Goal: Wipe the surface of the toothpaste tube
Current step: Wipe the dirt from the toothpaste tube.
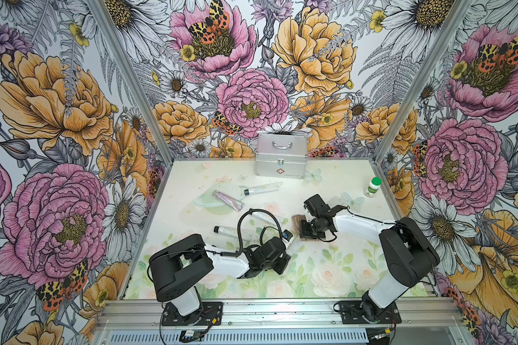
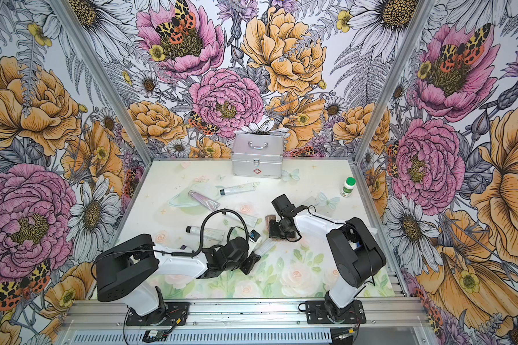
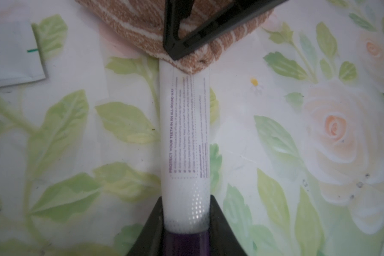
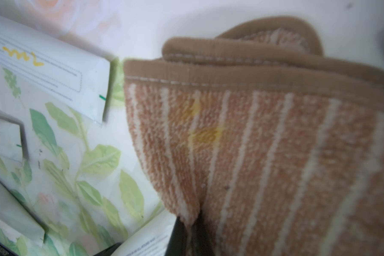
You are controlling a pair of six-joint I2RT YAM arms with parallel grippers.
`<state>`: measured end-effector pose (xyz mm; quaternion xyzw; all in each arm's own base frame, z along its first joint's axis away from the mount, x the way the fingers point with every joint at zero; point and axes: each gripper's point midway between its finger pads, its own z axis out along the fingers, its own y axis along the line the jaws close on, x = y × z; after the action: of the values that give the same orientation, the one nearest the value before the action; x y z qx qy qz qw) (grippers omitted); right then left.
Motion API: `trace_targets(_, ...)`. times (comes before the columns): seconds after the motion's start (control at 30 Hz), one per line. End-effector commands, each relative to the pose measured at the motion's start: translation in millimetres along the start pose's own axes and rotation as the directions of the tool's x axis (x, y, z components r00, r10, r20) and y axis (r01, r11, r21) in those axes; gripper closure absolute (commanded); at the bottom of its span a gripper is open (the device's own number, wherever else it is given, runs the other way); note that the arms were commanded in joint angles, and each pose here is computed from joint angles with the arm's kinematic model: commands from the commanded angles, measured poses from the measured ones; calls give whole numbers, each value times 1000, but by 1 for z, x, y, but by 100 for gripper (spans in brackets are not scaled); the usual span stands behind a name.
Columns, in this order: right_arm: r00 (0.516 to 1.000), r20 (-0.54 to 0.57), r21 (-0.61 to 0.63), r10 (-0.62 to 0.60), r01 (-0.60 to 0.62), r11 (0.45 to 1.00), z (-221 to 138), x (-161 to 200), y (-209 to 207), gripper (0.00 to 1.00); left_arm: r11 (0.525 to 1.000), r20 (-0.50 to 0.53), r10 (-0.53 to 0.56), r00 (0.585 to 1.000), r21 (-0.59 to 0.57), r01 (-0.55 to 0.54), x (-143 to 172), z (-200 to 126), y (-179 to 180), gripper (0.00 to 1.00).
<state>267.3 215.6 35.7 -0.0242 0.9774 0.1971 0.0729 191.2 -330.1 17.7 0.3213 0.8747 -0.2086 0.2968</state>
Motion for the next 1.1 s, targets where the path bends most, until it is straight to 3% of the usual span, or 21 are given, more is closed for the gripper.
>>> trace_targets(0.0,993,-117,-75,10,-18,997,1,40,18,100,1000,-20,-1,1000,-19,1,7,-2,9,75)
trace_targets(0.2,991,-137,-74,5,-15,997,7,56,17,100,1000,-18,-1,1000,-20,0,6,-2,8,75)
trace_targets(0.43,995,-95,159,24,-9,987,14,30,-43,100,1000,-20,-1,1000,-16,1,7,-2,8,75)
trace_targets(0.63,998,-55,276,21,-5,961,4,2,-71,100,1000,-16,-3,1000,-16,3,6,-4,8,75)
trace_targets(0.77,998,-49,247,26,-13,969,1,-1,-65,100,1000,-15,-4,1000,-20,3,6,-4,9,75)
trace_targets(1.07,996,-91,14,-12,13,1000,-3,28,1,100,1000,-15,-4,1000,-20,3,6,-4,10,75)
